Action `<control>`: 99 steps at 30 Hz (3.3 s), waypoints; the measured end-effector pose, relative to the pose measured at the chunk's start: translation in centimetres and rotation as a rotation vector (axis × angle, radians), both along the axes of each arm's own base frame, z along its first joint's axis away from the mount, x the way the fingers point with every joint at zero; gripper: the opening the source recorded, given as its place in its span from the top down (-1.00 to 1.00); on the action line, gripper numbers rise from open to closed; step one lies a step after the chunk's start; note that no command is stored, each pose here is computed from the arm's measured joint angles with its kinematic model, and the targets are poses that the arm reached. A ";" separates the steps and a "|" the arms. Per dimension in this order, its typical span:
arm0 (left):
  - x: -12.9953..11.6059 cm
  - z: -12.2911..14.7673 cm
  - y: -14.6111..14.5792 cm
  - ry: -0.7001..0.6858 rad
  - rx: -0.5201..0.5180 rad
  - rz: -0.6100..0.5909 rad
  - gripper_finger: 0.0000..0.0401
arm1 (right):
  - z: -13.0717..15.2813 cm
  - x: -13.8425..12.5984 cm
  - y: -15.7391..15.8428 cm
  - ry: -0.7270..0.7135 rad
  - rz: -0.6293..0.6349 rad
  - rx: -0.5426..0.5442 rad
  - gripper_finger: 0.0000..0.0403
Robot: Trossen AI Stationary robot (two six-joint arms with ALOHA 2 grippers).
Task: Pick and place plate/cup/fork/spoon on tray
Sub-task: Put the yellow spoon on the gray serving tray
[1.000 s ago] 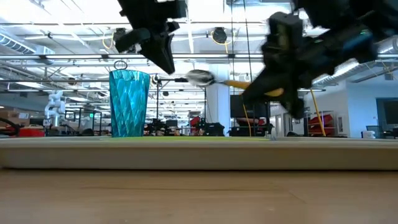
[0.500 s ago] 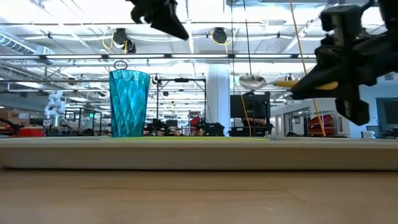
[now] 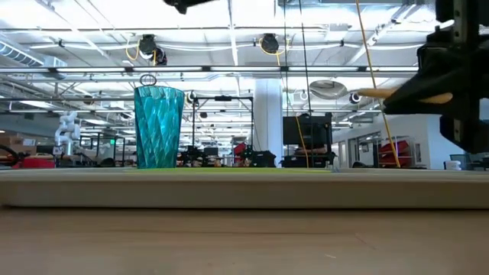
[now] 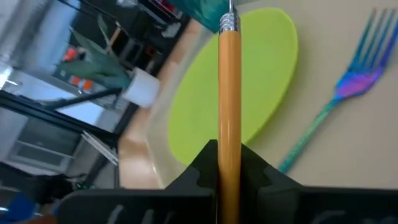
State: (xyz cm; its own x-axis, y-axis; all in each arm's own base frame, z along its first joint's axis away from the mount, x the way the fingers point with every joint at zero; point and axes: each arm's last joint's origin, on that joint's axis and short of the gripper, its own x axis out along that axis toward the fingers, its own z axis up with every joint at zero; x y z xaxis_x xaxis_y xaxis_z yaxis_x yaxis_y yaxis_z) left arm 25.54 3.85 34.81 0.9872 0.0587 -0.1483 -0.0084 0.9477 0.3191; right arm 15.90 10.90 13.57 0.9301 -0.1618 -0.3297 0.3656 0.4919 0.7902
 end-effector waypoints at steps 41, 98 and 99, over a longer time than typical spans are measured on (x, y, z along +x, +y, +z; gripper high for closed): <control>-11.4 -8.7 -1.8 -0.283 -0.019 0.052 0.79 | 0.7 -1.3 2.4 0.045 -0.201 0.369 0.98; -12.4 -8.7 -1.9 -0.263 0.018 0.052 0.79 | -0.4 1.3 2.5 0.104 -0.162 0.519 0.07; -12.4 -8.7 -1.9 -0.263 0.018 0.052 0.79 | -0.4 1.4 2.5 0.120 -0.148 0.534 0.07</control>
